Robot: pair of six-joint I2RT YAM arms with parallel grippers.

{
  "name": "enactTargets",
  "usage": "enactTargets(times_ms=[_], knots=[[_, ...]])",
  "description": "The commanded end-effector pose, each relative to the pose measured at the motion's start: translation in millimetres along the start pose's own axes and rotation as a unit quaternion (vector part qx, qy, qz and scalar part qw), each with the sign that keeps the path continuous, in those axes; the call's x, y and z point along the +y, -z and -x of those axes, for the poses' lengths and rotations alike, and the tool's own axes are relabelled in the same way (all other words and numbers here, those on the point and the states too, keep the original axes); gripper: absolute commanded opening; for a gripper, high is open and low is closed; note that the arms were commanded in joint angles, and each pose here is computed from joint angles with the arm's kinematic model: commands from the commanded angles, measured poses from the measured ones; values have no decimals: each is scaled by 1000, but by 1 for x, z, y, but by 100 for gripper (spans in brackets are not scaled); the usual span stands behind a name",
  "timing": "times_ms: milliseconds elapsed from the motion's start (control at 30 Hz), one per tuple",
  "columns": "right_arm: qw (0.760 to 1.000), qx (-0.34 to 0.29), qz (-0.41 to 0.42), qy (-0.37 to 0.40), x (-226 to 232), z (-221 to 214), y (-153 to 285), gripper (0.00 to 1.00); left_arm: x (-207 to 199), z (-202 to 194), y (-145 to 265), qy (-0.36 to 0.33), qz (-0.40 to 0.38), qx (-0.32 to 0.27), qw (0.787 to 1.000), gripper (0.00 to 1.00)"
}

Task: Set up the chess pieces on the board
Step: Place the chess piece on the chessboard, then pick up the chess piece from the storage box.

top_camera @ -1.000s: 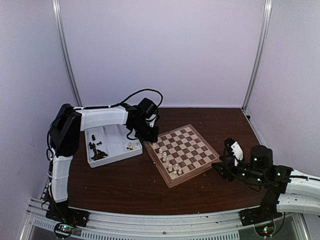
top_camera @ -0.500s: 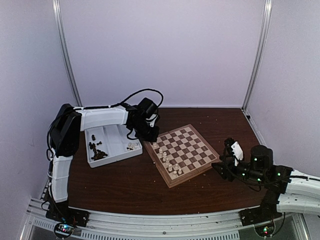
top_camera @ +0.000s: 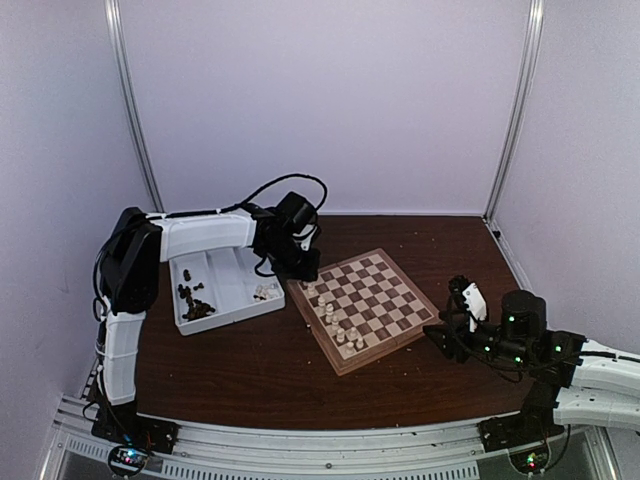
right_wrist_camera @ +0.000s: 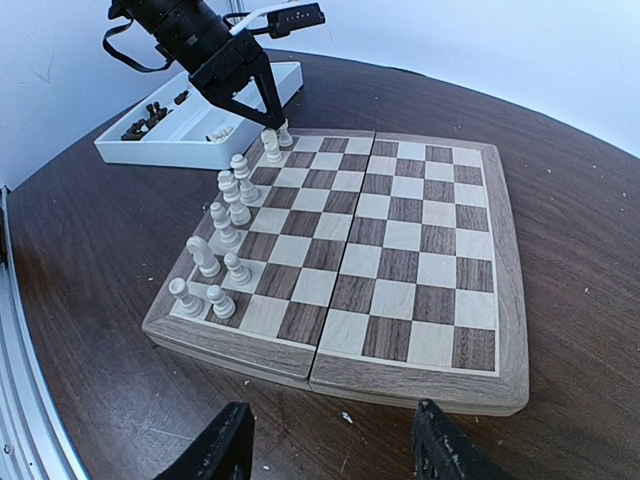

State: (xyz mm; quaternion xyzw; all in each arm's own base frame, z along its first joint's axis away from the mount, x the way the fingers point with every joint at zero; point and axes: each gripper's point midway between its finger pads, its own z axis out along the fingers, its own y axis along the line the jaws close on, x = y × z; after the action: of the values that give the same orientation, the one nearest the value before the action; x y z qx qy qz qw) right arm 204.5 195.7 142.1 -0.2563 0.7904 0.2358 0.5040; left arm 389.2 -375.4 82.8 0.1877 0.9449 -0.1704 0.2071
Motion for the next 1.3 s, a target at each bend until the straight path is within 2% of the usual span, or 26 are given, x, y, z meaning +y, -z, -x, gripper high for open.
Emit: enactTargets(times_ms=[0,267,400,600,733,933,1100,1267], knots=[[1000,-12,1,2,0,3,1,55,-10,7,3,-8,-11,-8,1000,23],[1000,-12,0,2,0,4,1,55,-17,5,34,-16,-10,-19,1000,23],[1000,-17,-1,2,-1,5,2,56,-10,2,59,-14,4,-37,999,15],[1000,-14,0,2,-1,4,2,56,8,-4,90,-21,35,-60,997,16],[1000,-14,2,2,0,4,1,56,34,-9,91,-18,51,-42,998,16],[1000,-18,1,2,0,5,3,56,59,-26,85,-90,38,1,995,17],[1000,-21,0,0,-1,6,4,56,90,-29,83,-94,37,16,995,19],[1000,-15,2,2,0,4,2,56,107,-25,77,-126,79,36,988,19]])
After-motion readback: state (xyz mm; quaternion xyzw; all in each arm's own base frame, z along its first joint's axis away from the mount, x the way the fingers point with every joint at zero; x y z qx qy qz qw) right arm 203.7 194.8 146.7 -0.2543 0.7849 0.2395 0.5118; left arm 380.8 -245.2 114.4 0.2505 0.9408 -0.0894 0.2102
